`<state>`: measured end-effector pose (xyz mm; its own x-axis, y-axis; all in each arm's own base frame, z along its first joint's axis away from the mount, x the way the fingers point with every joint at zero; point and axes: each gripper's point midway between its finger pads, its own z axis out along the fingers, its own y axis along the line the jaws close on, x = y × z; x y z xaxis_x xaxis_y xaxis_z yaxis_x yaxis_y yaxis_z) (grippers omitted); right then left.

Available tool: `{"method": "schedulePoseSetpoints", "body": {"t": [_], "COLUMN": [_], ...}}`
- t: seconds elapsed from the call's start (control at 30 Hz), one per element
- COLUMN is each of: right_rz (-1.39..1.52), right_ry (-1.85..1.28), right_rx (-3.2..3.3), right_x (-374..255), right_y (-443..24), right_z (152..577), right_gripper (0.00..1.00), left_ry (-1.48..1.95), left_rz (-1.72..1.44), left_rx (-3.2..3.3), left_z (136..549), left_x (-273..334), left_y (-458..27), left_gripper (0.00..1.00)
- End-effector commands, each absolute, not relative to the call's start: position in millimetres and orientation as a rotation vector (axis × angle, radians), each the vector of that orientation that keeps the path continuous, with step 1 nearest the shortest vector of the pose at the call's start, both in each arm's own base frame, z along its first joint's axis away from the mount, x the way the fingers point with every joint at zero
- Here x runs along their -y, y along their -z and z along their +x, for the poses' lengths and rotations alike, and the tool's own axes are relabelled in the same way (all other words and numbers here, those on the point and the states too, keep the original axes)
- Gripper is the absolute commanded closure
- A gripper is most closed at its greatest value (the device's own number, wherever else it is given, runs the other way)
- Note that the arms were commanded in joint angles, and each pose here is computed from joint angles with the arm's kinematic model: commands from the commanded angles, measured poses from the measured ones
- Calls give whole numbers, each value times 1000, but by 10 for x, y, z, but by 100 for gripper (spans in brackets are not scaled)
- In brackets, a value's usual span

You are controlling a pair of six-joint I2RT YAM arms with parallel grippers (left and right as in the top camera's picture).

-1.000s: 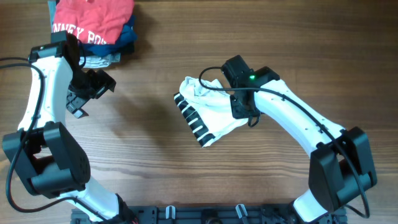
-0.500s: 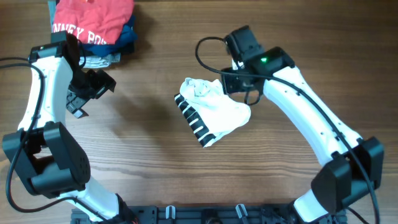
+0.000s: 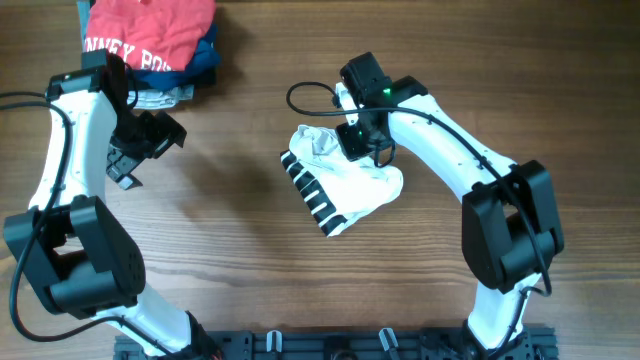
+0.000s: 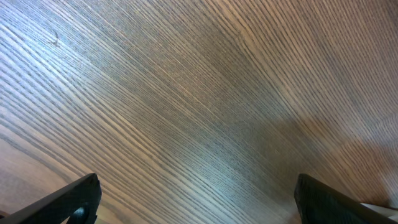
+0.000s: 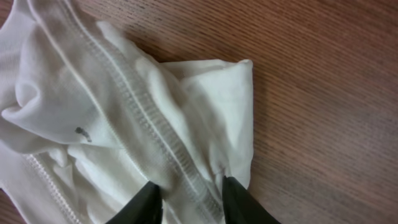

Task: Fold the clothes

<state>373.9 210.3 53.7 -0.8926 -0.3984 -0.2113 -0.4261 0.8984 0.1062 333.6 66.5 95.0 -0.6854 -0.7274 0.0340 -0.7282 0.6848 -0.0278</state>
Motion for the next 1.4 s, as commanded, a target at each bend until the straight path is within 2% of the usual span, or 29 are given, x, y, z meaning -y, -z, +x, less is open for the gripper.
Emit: {"method": "schedulePoseSetpoints", "body": {"t": [0.0, 0.03, 0.13, 0.2, 0.33, 0.37, 0.4, 0.43, 0.5, 0.53, 0.57, 0.67, 0.73, 0.8, 0.87, 0.9, 0.97, 1.07, 1.2, 1.37], "right_rz": [-607, -607, -596, -437, -153, -134, -126, -123, -5, 52, 91, 95, 63, -201, -351, -415, -719, -870, -959, -911], "right_ry": [-175, -171, -135, 97, 255, 257, 261, 271, 364, 400, 391, 336, 230, -114, -278, -299, -450, -354, -276, -129], "right_rx": [-2879, -2878, -2870, -2849, -2835, -2839, -2847, -2859, -2864, -2869, -2900, -2913, -2874, -2832, -2755, -2733, -2672, -2730, -2833, -2866], "right_x": [-2066, -2063, -2027, -1740, -1372, -1333, -1300, -1266, -1090, -1012, -978, -1014, -1108, -1542, -1808, -1888, -2237, -2390, -2507, -2385], "right_y": [-469, -465, -461, -475, -512, -510, -506, -500, -513, -517, -503, -687, -996, -1396, -1674, -1716, -1712, -1298, -790, -610], "right_z": [3811, 3817, 3851, 3998, 4111, 4116, 4109, 4087, 4039, 4005, 3945, 3880, 3899, 3839, 3743, 3711, 3542, 3421, 3311, 3405], "right_gripper": [88, 96, 96, 96, 95, 92, 69, 69, 81, 81, 74, 73, 65, 45, 30, 27, 22, 20, 24, 39], "left_ry": [-50, -50, -49, -49, -51, -51, -51, -52, -52, -52, -52, -53, -53, -54, -53, -54, -54, -53, -53, -54], "left_rz": [1243, 1243, 1243, 1243, 1245, 1245, 1245, 1246, 1246, 1246, 1246, 1247, 1248, 1248, 1248, 1248, 1248, 1248, 1248, 1248], "left_rx": [2861, 2861, 2861, 2861, 2865, 2865, 2865, 2865, 2867, 2867, 2867, 2868, 2871, 2871, 2871, 2871, 2871, 2871, 2871, 2872], "left_z": [3322, 3322, 3322, 3322, 3333, 3332, 3332, 3335, 3341, 3340, 3340, 3342, 3349, 3351, 3350, 3351, 3351, 3349, 3349, 3353], "left_x": [-680, -680, -681, -681, -683, -683, -682, -683, -684, -684, -684, -684, -686, -686, -687, -686, -686, -686, -686, -687], "left_y": [-932, -932, -932, -932, -932, -932, -932, -932, -932, -932, -932, -932, -932, -932, -932, -932, -932, -932, -932, -932], "left_gripper": [0, 0, 0, 0, 0, 0, 0, 0, 0, 0, 0, 0, 0, 0, 0, 0, 0, 0, 0, 0]}}
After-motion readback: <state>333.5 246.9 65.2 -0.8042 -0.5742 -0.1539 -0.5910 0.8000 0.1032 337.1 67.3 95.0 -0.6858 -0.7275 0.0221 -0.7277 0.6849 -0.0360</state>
